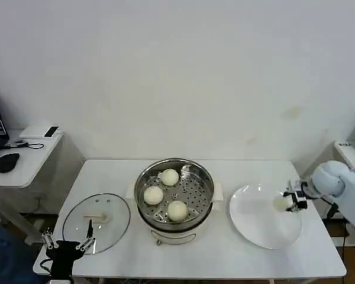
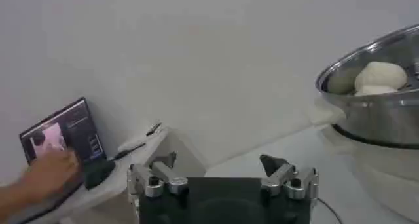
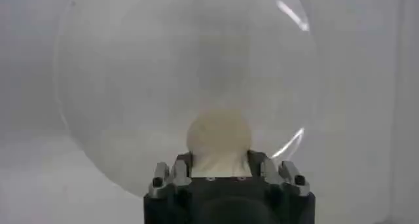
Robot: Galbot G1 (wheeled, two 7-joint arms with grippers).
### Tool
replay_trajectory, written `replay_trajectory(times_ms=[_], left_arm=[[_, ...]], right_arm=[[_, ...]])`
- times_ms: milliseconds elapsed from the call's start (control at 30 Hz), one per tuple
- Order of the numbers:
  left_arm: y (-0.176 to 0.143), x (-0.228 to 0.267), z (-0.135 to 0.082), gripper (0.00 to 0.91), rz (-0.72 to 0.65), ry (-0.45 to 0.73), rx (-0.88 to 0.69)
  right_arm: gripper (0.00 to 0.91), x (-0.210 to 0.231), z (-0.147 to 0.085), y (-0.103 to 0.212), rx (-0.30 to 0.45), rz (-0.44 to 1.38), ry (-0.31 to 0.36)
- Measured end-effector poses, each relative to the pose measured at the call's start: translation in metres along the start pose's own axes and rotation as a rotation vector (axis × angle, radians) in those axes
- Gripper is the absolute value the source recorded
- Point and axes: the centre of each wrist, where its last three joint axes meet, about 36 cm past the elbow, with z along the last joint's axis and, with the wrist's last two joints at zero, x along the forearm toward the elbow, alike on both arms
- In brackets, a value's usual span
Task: Take steamed baozi put them in steamer then cover it.
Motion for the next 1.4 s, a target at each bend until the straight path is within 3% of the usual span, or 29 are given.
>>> replay_trajectory(times_ms=[300, 700, 1067, 1400], left_arm=[[0.002, -0.003, -0.005, 0.907, -0.004, -0.016, 0.0], [0.002, -0.002, -0.003, 0.907, -0.015, -0.01, 0.001], [0.003, -0.005, -0.001, 0.907, -0.022, -0.007, -0.001], [0.004, -0.006, 0.001, 0.907, -0.029, -0.001, 0.002]], right_arm=[[0.584, 0.059, -0.056, -0.044, 0.046, 0.105, -0.089], [0.595, 0.115, -0.18, -0.068, 0.123, 0.139, -0.247], [0.595, 0.108, -0.259, -0.06, 0.079, 0.04, -0.312], [0.595, 0.083, -0.301, -0.047, 0.045, -0.032, -0.306]])
